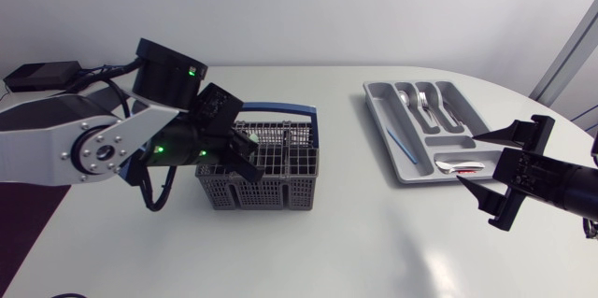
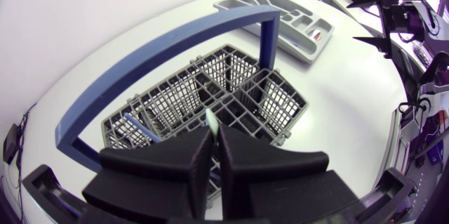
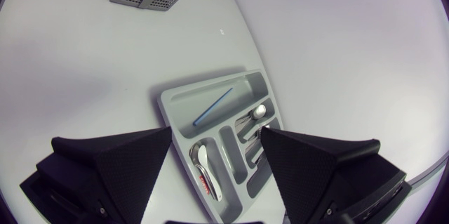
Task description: Unload the cutlery basket into the drawer organizer.
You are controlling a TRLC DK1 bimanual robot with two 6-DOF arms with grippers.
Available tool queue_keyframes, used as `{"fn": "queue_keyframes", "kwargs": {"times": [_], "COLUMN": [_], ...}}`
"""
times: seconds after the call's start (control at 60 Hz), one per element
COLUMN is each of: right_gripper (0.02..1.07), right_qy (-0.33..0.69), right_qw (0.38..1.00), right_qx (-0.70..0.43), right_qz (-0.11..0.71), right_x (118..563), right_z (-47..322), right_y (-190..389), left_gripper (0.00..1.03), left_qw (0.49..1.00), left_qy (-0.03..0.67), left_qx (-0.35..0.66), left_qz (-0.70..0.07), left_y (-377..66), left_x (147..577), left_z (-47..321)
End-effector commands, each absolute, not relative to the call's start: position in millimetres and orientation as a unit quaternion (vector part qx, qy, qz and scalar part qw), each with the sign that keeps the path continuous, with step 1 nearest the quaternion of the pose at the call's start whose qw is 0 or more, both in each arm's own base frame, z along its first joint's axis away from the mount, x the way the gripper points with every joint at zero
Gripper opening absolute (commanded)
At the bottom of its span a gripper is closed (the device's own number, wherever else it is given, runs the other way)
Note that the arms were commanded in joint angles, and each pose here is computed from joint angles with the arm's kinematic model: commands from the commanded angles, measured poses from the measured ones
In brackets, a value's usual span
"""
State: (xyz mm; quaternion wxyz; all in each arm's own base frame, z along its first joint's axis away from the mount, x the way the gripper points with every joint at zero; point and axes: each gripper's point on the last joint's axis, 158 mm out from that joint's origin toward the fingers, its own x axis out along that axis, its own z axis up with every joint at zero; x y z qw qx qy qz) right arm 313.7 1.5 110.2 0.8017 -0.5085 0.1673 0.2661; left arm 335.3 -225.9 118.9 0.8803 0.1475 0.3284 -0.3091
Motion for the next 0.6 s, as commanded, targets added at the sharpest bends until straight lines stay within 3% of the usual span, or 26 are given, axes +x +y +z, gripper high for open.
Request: {"fn": "queue_keyframes", "kwargs": {"times": [0.0,0.583], "right_gripper": [0.93,0.93], "right_qy": [0.176,0.144], "right_qw": [0.806,0.834], "right_qx": [-0.492,-0.432], "right_qz": [0.276,0.311], "right_x": [305,287], "right_z": [103,144], "right_y": [9,50], "left_gripper": [0.10,0.10], "left_qw": [0.884,0.906], "left_qy": [0.316,0.197], "left_qx": [0.147,0.120], "left_qz": [-0.311,-0.355], "left_y": [-224,-225], "left_x": [327,297], "left_z": [125,221]}}
